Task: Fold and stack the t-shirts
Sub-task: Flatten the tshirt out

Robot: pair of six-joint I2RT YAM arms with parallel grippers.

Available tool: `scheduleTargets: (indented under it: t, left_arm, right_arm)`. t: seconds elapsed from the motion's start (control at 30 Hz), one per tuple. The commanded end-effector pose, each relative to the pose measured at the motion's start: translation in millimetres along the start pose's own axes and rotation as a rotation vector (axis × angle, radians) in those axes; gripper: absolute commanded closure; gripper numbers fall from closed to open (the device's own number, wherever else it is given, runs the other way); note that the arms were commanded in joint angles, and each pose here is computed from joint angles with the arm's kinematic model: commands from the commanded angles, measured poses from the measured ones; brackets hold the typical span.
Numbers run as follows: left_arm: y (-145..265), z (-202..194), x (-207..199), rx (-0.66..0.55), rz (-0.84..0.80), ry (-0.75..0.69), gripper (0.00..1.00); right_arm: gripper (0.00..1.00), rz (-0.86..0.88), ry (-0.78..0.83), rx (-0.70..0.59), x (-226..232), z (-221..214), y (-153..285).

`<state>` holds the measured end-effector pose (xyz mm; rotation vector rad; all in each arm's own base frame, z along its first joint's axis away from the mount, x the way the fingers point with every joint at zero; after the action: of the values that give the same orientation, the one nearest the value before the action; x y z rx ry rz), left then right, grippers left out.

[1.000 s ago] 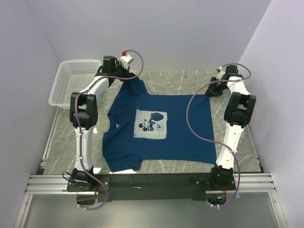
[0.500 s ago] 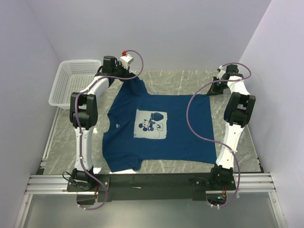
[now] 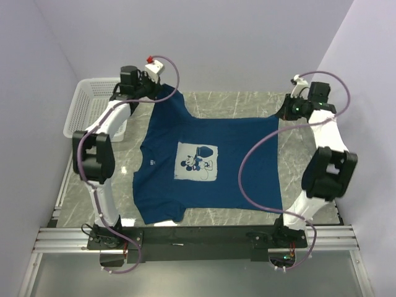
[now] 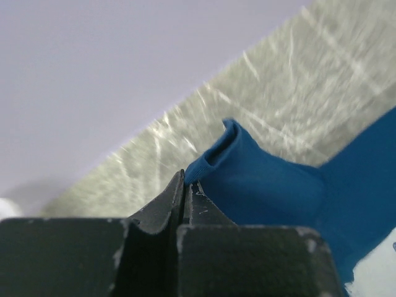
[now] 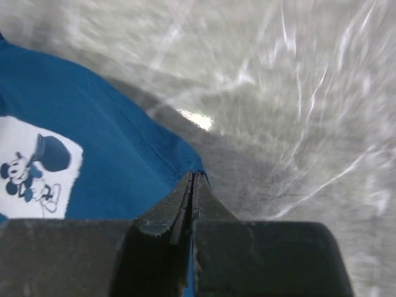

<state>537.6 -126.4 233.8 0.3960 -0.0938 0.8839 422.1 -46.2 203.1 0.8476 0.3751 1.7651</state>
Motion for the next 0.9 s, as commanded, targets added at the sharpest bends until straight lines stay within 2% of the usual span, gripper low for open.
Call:
scheduleTargets:
  t: [0.0,0.07,0.17,0.33,0.43,0.57,0.7,0.87]
  left_arm:
    - [45.2,67.7,8.1,-0.170,0.066,-0.057,1.00]
    - [69.4,91.7,5.1,-0.226,0.087,-0.070,1.00]
    - [98.6,106.4,-4.5,-0.268,0.105,-0.070,1.00]
    - [156.9,151.5,-7.4,-0.371,0.221,-0.110,1.00]
    - [207.0,196.2,-10.6,-0.500,0.307,-0.133,0.99]
    - [284.9,262.1,-21.4,-0.730,0.405,-0.146,0.99]
    - [353.2,315.8,-32.7,-0.944,0.460,-0.094,0.99]
    - [438.5,362.1,-57.5,-1.192,0.499,-0.109,0.99]
  right_arm:
    - [1.00,0.046,0.150,-0.152,23.9,23.4,41.9]
    - [1.00,0.059,0.184,-0.178,34.0,26.2,57.9]
    - [1.00,0.071,0.264,-0.255,60.2,36.2,97.5]
    - [1.00,0.042,0.353,-0.375,89.2,54.5,157.9]
    - [1.00,0.033,0.393,-0.489,111.6,71.8,206.1]
    - [1.00,0.019,0.463,-0.674,152.9,93.8,278.2]
    - [1.00,-0.004,0.513,-0.830,191.1,107.5,342.5]
    - [1.00,-0.043,0.585,-1.080,249.1,104.1,427.6]
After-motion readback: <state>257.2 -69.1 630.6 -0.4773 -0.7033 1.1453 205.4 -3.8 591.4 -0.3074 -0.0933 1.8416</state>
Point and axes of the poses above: each gripper's point midway between its finger pads, its own y axis back along the fingers, its own x axis along the line the jaws close on, z = x × y, the point moved 5 cm from there along y, back along the fingers, and after that the axes turned 7 degrees about -y, right-handed, at the moved point
